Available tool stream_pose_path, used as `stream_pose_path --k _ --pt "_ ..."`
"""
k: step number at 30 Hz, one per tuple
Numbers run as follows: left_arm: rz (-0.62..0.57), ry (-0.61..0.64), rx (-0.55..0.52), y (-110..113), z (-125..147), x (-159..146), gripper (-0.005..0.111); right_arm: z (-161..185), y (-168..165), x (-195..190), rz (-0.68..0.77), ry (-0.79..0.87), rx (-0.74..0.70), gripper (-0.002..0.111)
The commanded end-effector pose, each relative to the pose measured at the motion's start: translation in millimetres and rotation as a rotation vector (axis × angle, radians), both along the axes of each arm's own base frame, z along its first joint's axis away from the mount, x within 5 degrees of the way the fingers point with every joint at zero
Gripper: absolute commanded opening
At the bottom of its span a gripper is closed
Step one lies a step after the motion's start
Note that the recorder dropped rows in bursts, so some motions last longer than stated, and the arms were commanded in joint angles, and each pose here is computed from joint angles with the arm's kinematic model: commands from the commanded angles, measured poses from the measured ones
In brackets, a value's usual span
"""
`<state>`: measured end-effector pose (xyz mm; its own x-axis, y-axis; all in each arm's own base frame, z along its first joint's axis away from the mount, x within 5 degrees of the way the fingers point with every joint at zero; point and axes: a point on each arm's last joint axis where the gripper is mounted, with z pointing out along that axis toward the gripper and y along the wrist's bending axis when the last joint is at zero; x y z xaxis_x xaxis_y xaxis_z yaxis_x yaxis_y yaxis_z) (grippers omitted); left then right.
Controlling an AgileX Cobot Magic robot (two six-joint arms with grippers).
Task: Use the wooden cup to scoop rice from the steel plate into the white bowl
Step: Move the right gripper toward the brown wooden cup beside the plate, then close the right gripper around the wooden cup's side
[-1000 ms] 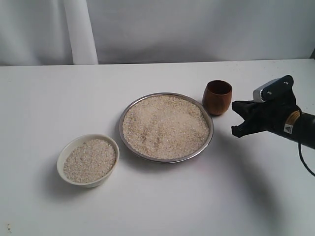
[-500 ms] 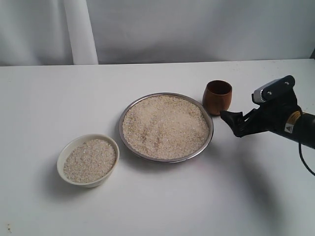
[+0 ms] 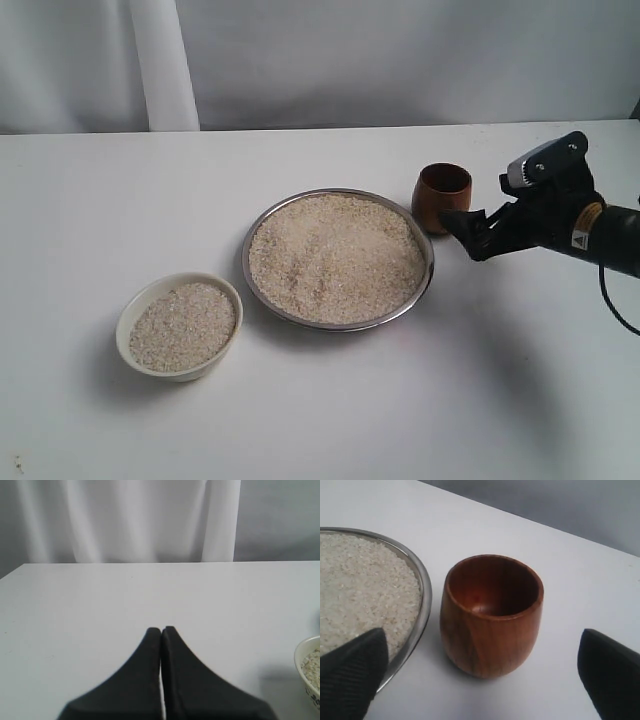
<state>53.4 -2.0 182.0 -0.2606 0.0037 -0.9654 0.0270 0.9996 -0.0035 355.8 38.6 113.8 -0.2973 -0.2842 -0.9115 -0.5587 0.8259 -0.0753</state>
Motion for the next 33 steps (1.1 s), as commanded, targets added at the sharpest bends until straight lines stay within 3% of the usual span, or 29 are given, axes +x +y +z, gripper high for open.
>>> stream_pose_path --k 1,8,20,33 --pt "-0.001 -0.007 -0.003 -0.1 0.1 0.0 0.0 -10.5 -1.4 2.1 -0.002 0.006 -0.02 0.094" --pt "-0.001 -0.007 -0.003 -0.1 0.1 0.0 0.0 -33.2 -1.2 5.8 -0.035 -0.035 0.054 0.094" --pt "-0.001 -0.007 -0.003 -0.1 0.1 0.0 0.0 -48.5 0.8 33.1 0.004 -0.019 0.05 0.094" --pt "-0.001 -0.007 -0.003 -0.1 0.1 0.0 0.0 -38.9 3.5 51.1 0.042 -0.045 0.064 0.094"
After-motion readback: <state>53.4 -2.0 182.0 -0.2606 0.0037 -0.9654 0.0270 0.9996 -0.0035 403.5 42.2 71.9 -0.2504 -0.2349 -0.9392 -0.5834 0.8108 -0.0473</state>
